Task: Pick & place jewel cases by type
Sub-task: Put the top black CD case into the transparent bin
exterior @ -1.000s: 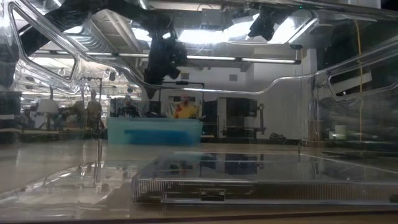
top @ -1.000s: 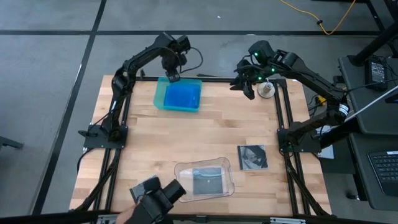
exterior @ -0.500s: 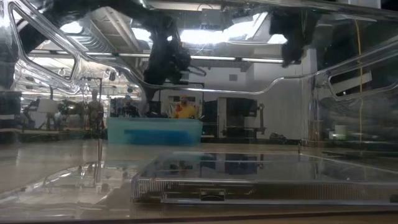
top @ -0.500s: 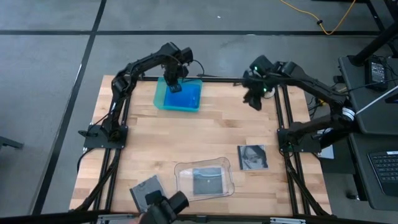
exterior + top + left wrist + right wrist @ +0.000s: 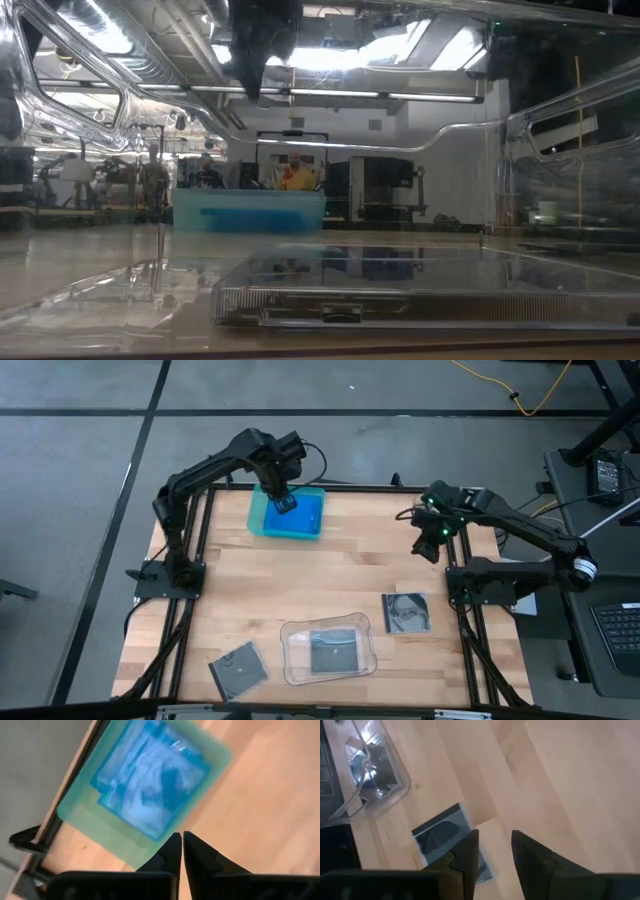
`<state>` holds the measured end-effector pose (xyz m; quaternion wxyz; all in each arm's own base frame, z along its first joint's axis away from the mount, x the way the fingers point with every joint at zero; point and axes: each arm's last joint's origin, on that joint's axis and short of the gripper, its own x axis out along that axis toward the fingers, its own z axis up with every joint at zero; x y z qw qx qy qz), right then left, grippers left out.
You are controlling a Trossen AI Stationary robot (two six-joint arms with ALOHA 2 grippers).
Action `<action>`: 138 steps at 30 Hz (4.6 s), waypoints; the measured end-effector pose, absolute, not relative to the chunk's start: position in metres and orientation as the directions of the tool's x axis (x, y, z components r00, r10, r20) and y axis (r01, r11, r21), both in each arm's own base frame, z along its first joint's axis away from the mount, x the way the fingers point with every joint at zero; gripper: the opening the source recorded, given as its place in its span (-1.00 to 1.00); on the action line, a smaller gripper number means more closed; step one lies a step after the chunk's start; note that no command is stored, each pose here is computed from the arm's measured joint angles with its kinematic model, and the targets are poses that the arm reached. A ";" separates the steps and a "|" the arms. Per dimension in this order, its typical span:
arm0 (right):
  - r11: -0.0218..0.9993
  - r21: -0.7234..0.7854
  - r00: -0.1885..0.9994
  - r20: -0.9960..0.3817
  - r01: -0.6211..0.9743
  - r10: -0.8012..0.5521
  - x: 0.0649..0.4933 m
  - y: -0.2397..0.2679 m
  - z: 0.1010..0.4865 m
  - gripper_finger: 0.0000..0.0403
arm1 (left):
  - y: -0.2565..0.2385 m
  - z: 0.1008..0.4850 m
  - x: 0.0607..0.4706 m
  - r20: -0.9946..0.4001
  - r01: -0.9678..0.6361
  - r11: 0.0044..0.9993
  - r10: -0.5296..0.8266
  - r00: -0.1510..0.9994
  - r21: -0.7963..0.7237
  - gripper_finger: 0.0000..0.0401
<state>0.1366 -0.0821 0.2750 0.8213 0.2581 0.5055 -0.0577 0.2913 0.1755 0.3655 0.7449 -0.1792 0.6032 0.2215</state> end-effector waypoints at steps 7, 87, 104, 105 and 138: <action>0.786 0.406 0.449 -0.874 0.466 0.185 0.120 -0.054 0.261 -0.45 | 0.123 0.396 0.290 -0.948 -0.542 0.836 0.101 0.302 -0.084 -0.93; 0.770 0.463 0.306 -0.883 0.440 0.356 0.197 -0.006 0.110 -0.96 | 0.050 0.240 0.331 -0.852 -0.159 0.862 -0.418 0.315 -0.481 -0.95; 0.769 0.478 0.352 -0.870 0.425 0.346 0.200 -0.015 0.111 -0.96 | 0.051 0.162 0.383 -0.623 0.318 0.796 -0.602 0.499 -0.515 -0.99; 0.766 0.478 0.352 -0.870 0.429 0.346 0.200 -0.015 0.111 -0.96 | 0.051 0.161 0.387 -0.622 0.344 0.796 -0.604 0.498 -0.498 -0.99; 0.763 0.494 0.359 -0.861 0.418 0.361 0.200 -0.017 0.111 -0.96 | 0.052 0.119 0.452 -0.817 0.563 0.823 -0.374 0.439 -0.073 -0.99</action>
